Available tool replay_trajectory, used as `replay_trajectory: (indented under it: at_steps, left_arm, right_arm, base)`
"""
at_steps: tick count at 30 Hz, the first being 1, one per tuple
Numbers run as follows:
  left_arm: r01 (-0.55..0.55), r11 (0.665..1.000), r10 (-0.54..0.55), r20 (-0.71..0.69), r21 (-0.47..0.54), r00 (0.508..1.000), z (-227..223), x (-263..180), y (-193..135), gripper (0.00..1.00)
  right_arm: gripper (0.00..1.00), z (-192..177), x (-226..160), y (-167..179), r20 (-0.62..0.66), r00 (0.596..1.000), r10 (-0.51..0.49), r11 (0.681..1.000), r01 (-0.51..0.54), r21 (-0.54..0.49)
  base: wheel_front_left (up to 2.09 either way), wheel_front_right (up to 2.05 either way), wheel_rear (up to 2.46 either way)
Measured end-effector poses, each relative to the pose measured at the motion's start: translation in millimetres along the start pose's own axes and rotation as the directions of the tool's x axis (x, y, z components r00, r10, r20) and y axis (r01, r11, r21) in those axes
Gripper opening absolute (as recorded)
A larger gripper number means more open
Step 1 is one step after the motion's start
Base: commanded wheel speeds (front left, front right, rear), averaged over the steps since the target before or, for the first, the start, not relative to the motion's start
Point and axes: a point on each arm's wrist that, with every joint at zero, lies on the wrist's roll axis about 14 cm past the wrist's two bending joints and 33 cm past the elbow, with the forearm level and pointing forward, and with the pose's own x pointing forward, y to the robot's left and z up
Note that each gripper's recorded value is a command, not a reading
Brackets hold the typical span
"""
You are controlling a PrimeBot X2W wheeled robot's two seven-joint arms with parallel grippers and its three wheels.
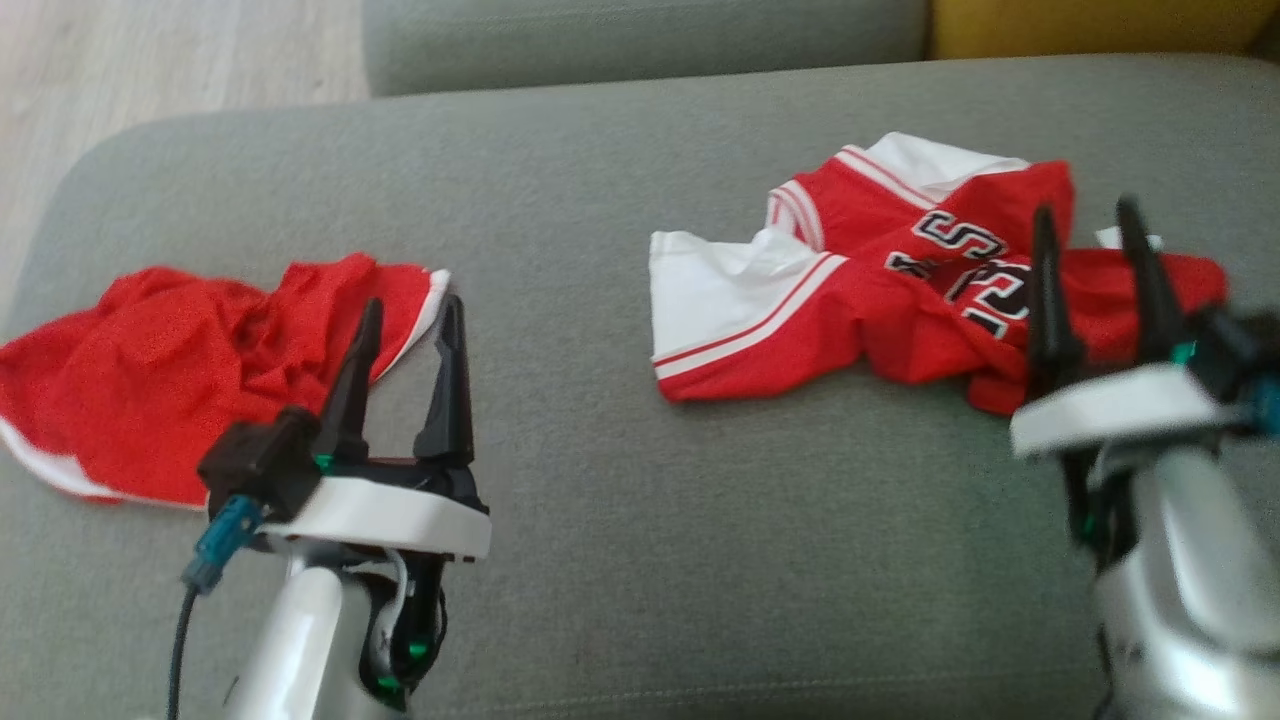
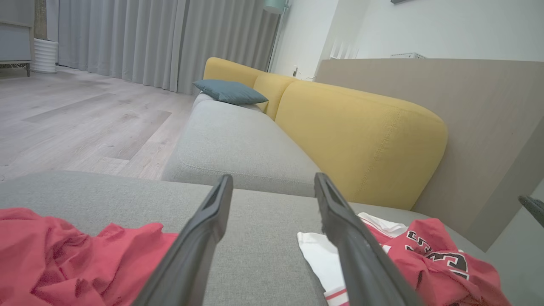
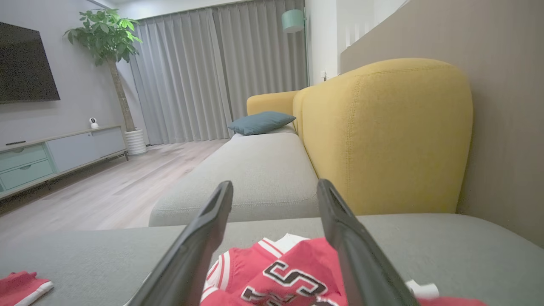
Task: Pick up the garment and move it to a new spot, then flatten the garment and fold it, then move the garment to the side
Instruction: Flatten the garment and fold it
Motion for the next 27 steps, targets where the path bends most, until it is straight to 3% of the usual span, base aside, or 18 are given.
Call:
replay_trajectory:
  at_steps: [11,19,27]
  left_arm:
    - [0.051,0.999,-0.051,0.0,-0.012,0.999,0,2,-17,1.0]
    - [0.081,0.997,-0.082,-0.081,-0.004,0.993,-32,14,-21,1.0]
    - [0.217,0.975,-0.211,-0.14,0.036,0.968,-64,68,-52,1.0]
  right_arm:
    - [1.0,-13,-75,-2,-0.017,0.997,-0.08,0.996,0.08,0.042]
    - [1.0,-16,-78,-12,-0.022,0.993,-0.117,0.991,0.118,0.057]
    - [1.0,-25,-71,-33,-0.045,0.984,-0.173,0.984,0.174,0.034]
  base:
    - [0.0,0.0,0.0]
    - [0.0,0.0,0.0]
    - [0.0,0.0,0.0]
